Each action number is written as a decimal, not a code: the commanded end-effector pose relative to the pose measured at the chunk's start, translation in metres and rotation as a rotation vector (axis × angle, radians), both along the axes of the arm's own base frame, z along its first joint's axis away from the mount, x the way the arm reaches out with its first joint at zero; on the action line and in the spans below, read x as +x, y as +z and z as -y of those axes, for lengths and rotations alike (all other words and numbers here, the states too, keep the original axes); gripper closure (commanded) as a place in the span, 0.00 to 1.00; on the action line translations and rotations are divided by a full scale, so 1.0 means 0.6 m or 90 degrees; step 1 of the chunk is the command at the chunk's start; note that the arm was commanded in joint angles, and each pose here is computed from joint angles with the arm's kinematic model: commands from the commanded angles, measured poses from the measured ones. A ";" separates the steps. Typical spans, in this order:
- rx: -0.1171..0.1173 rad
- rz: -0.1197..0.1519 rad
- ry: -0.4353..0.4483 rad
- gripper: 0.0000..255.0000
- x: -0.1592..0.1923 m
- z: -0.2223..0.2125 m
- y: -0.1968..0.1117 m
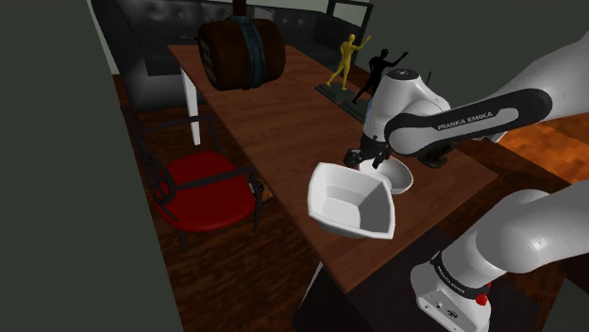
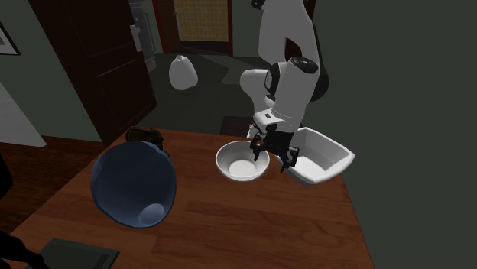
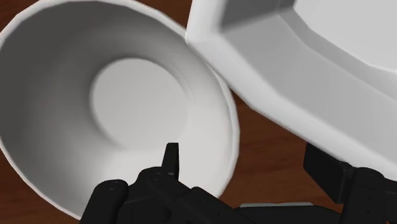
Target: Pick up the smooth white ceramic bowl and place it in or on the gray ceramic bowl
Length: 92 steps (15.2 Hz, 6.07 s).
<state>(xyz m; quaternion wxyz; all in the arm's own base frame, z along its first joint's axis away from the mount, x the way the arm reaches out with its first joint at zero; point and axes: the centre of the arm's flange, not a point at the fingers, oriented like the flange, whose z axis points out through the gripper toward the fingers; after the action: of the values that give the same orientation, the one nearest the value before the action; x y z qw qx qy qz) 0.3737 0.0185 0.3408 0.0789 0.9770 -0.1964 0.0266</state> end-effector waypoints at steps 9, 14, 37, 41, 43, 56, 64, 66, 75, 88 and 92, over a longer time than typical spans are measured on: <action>-0.003 -0.025 0.002 1.00 -0.017 -0.004 -0.019; -0.003 -0.025 0.002 1.00 -0.025 -0.003 -0.021; -0.003 -0.025 0.002 1.00 -0.012 -0.001 0.175; -0.003 -0.025 0.002 1.00 -0.012 -0.001 0.211; -0.003 -0.025 0.002 1.00 -0.012 -0.001 0.228; -0.003 -0.025 0.002 1.00 -0.026 -0.174 0.296; -0.003 -0.025 0.002 1.00 -0.041 -0.348 0.323; -0.003 -0.025 0.002 1.00 -0.045 -0.396 0.330; -0.003 -0.025 0.002 1.00 -0.045 -0.396 0.251; -0.003 -0.025 0.002 1.00 -0.045 -0.396 0.153; -0.003 -0.025 0.002 1.00 -0.045 -0.396 0.153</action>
<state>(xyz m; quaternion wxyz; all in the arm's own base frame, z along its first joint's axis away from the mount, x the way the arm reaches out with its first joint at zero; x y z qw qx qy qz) 0.3467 0.2560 0.4328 0.0853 0.9774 -0.1932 0.0076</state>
